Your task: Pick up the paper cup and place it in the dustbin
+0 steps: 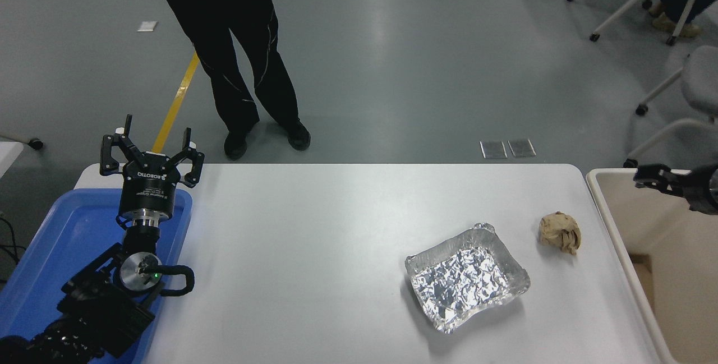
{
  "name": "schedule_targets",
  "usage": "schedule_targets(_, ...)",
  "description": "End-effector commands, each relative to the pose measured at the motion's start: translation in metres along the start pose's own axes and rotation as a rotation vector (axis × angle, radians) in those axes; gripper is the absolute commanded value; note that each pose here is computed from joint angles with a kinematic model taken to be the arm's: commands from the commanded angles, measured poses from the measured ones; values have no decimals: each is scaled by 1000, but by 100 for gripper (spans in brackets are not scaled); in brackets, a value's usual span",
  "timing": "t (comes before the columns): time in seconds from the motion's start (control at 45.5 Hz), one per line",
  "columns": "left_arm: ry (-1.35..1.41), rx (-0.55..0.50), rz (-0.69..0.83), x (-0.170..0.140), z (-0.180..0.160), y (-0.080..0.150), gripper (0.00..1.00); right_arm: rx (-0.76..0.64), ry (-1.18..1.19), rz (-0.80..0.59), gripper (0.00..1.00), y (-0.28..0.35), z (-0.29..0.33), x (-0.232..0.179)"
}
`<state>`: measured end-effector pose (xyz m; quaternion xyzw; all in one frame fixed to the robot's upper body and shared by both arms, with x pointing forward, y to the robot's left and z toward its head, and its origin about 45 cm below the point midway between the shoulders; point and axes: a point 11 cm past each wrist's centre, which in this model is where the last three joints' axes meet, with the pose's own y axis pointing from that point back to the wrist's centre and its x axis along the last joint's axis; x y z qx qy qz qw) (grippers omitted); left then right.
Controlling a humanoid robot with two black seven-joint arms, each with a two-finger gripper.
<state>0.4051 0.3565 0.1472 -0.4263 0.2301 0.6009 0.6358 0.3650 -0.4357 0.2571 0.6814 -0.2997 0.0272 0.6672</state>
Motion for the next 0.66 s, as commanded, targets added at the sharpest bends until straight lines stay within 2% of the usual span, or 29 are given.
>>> schedule_targets(0.0,1,1,-1,0,0,0,99,144,127,-225,100,80,-78,-28)
schedule_targets(0.198,1,0,-1,0,0,0,99,223,282,-407,100,146,-130,-44)
schedule_targets(0.396,1,-1,-1,0,0,0,99,319,367,-353,100,168,-170,-39)
schedule_targets(0.637,-1,0,-1,0,0,0,99,318,381,-347,100,170,-174,-39)
